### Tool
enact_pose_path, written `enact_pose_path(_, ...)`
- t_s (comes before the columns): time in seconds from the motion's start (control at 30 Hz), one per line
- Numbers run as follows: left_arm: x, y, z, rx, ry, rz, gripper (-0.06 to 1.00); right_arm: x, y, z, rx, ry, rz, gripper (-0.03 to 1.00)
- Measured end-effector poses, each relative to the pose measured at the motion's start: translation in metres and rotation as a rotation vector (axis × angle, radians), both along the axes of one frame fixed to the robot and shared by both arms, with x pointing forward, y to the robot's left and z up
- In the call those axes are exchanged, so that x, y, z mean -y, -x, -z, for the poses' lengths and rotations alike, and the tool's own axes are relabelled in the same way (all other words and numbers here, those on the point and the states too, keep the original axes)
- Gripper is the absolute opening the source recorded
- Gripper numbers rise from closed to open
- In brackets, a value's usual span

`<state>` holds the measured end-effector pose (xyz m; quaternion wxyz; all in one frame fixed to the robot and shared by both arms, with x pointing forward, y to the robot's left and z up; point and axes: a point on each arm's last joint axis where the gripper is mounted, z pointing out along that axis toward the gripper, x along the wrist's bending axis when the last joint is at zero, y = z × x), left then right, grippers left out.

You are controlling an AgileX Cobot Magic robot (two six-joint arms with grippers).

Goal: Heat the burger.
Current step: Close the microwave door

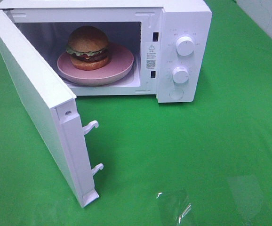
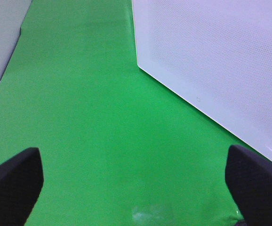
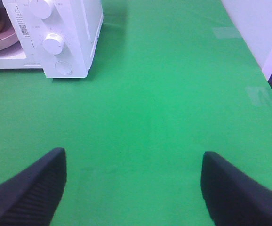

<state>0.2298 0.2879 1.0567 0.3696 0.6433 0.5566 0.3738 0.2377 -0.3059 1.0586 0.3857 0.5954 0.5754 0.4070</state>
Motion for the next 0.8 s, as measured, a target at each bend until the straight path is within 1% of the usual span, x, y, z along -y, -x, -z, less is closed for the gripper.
enact_pose_path(0.8,0.0000,0.0000,0.0000,0.000,0.000,0.000,0.97,0.0000,0.0000,0.0000,0.000,0.000,0.000,0.75)
